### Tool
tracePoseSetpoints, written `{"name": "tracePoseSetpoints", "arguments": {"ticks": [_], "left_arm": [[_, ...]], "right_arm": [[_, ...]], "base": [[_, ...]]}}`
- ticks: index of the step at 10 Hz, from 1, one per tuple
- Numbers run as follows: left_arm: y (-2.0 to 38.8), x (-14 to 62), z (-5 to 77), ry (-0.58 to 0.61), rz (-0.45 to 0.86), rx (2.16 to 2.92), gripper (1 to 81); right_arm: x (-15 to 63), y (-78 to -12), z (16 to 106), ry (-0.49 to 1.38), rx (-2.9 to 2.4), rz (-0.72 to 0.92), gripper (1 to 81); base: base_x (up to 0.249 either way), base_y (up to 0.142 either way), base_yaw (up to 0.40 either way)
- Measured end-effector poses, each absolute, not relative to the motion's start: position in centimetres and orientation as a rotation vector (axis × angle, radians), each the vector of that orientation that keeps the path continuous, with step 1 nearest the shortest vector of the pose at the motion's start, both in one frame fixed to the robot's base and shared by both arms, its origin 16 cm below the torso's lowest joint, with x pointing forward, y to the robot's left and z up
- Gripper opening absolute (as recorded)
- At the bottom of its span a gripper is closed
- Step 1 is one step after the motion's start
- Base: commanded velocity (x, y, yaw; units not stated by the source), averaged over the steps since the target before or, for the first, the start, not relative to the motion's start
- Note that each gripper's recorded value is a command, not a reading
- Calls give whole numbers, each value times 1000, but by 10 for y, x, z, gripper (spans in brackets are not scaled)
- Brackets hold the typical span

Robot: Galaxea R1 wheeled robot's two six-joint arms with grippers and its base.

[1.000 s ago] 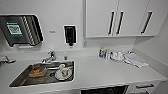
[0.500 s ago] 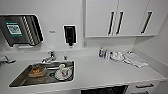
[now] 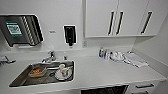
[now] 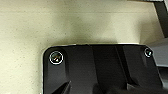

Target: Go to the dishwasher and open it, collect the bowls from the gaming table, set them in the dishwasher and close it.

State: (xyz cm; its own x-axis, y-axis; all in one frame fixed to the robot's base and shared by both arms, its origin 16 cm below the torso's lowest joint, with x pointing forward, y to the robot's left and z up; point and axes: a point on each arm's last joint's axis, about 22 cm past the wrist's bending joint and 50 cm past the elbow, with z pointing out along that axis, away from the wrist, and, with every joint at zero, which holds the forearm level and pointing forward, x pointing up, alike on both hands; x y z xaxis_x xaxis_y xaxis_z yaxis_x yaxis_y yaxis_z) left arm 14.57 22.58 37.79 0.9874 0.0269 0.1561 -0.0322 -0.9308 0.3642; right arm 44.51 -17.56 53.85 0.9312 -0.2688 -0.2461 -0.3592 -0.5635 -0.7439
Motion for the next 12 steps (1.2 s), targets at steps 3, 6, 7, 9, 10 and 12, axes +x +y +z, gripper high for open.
{"name": "tracePoseSetpoints", "arguments": {"ticks": [3,6,7,9,10,12], "left_arm": [[228,145,378,-3,224,2761,811],[228,146,378,6,223,2761,811],[228,146,378,11,224,2760,811],[226,146,378,11,223,2758,811],[223,146,378,11,224,2754,811],[215,146,378,11,223,2745,811]], "right_arm": [[445,-171,540,446,-2190,137,811],[445,-172,541,449,-2181,142,811],[444,-173,542,449,-2178,145,811],[446,-176,552,470,-2137,167,811],[446,-181,553,501,-2123,169,811],[445,-191,553,503,-2120,154,811]], "base": [[0,0,0],[0,0,0],[0,0,0],[0,0,0],[0,0,0],[0,0,0]]}}
